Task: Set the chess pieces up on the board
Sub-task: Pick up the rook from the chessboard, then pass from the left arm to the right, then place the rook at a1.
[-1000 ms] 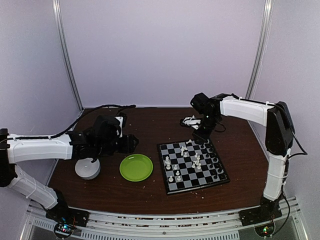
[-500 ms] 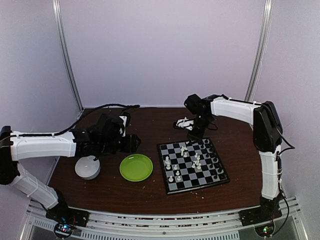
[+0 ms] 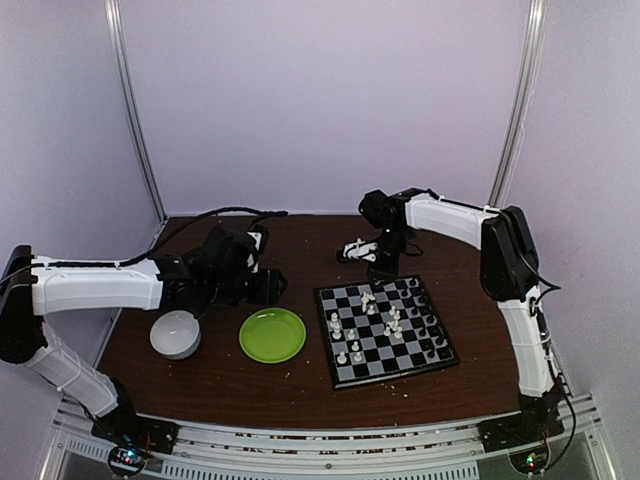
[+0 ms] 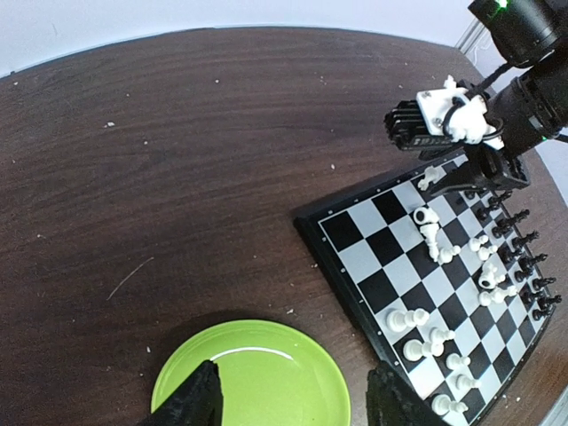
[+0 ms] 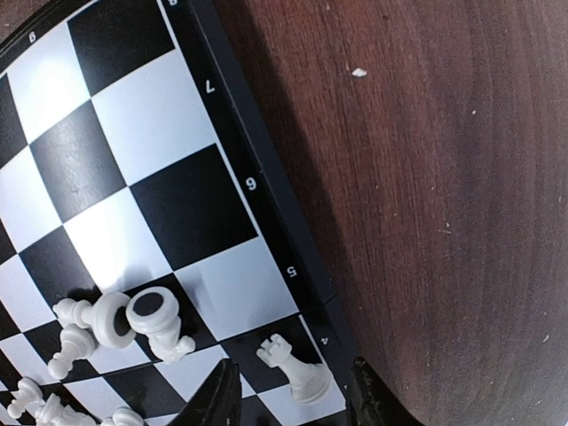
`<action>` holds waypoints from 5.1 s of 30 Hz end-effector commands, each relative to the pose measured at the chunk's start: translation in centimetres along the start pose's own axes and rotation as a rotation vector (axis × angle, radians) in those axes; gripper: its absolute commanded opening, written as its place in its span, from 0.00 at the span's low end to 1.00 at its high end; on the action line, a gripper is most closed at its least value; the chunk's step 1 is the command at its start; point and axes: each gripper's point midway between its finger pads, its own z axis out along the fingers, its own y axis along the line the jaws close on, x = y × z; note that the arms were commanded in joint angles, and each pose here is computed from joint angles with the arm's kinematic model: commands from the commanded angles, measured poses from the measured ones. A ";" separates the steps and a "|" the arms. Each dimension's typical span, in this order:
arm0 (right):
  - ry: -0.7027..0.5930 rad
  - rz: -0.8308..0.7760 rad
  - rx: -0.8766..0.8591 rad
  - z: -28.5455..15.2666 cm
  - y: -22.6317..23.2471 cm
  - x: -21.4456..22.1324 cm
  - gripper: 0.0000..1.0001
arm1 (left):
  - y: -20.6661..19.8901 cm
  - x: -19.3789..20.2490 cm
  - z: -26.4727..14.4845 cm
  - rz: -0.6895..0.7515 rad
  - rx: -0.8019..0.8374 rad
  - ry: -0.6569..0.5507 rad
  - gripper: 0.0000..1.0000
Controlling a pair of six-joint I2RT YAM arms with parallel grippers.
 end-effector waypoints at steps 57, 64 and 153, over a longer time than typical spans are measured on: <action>-0.486 0.197 -0.404 -16.2 12.0 -2.8 0.10 | -14.1 -3.4 -4.7 0.147 0.737 0.030 0.53; -0.534 0.158 -0.405 -17.8 15.3 -3.6 0.11 | -16.3 -4.9 -4.9 -0.057 0.934 0.016 0.49; -0.402 0.258 -0.271 -10.5 16.2 6.3 0.46 | -5.9 1.2 15.3 0.330 0.031 0.490 0.00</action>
